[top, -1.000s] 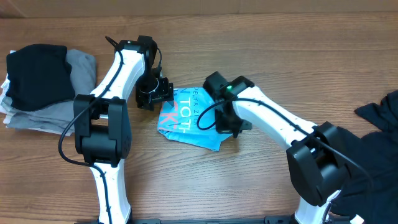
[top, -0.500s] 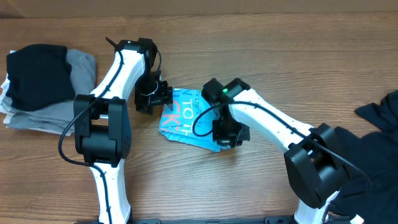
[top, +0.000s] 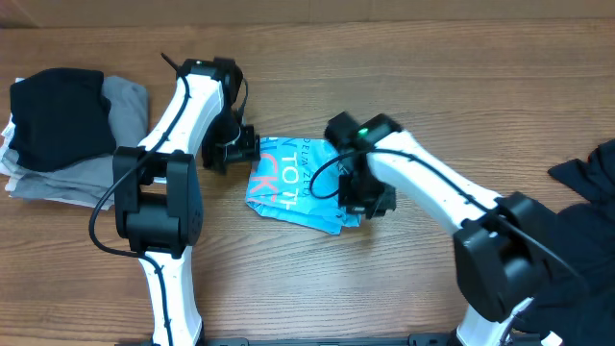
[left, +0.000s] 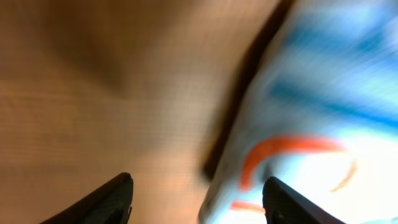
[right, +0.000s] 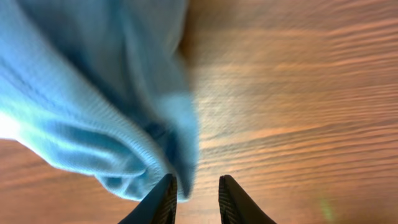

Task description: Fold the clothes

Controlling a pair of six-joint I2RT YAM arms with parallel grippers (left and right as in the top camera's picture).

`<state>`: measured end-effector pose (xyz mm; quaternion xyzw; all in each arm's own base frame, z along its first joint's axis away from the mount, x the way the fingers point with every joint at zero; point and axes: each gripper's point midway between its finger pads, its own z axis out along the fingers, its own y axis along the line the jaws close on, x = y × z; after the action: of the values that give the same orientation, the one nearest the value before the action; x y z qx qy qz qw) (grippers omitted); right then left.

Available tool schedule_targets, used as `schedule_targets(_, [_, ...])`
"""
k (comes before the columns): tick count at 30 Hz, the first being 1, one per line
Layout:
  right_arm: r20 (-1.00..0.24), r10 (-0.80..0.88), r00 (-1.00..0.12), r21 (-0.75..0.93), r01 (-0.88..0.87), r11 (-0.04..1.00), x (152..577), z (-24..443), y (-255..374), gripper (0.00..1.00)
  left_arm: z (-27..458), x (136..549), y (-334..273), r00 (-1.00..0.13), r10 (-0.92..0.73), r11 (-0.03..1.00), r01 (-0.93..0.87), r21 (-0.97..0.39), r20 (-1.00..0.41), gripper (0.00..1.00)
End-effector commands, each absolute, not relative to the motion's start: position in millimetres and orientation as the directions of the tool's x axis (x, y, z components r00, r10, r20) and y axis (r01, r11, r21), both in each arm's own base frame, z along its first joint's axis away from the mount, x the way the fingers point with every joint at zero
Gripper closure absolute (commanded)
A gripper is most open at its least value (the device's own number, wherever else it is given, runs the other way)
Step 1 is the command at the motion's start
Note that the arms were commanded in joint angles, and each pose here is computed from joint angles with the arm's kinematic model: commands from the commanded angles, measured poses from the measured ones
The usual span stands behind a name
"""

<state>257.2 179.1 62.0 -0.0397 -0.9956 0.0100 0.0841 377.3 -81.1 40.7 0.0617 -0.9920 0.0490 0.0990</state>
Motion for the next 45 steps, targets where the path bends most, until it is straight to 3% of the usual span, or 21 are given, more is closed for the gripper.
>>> schedule_targets(1, [0.06, 0.134, -0.989, 0.034, 0.137, 0.99, 274.4, 91.5, 169.5, 0.73, 98.9, 428.0, -88.1, -0.994, -0.072, 0.988, -0.061, -0.145, -0.077, 0.27])
schedule_targets(8, [0.029, 0.103, -0.994, 0.215, 0.107, 0.971, 279.1, 119.3, 186.9, 0.73, 99.8, 483.1, -119.4, -0.953, 0.005, 0.978, 0.068, -0.198, -0.302, 0.25])
schedule_targets(15, [0.047, -0.015, -0.999, 0.312, 0.0, 0.95, 267.6, 117.6, 222.5, 0.86, 64.3, 484.3, -144.4, -0.96, 0.076, 0.971, 0.133, -0.197, -0.271, 0.27])
schedule_targets(27, [0.142, -0.024, -0.99, 0.409, 0.036, 0.912, 250.9, 53.5, 240.9, 0.87, -8.2, 418.7, -125.1, -0.989, 0.121, 0.99, 0.114, -0.079, 0.082, 0.26])
schedule_targets(34, [0.147, 0.023, -0.989, 0.347, 0.073, 0.935, 244.3, 23.2, 218.4, 0.87, -7.6, 345.6, -92.1, -0.91, 0.075, 0.993, 0.107, 0.056, 0.409, 0.37])
schedule_targets(40, [-0.058, 0.163, -0.985, 0.132, 0.154, 0.979, 297.7, 10.9, 149.8, 0.86, 4.9, 308.5, -89.8, -0.834, 0.014, 0.996, 0.062, 0.069, 0.552, 0.43])
schedule_targets(45, [-0.14, 0.175, -0.975, 0.141, 0.155, 0.978, 331.5, 14.8, 113.5, 0.86, 13.2, 313.3, -111.8, -0.852, 0.018, 0.999, -0.004, -0.041, 0.523, 0.46])
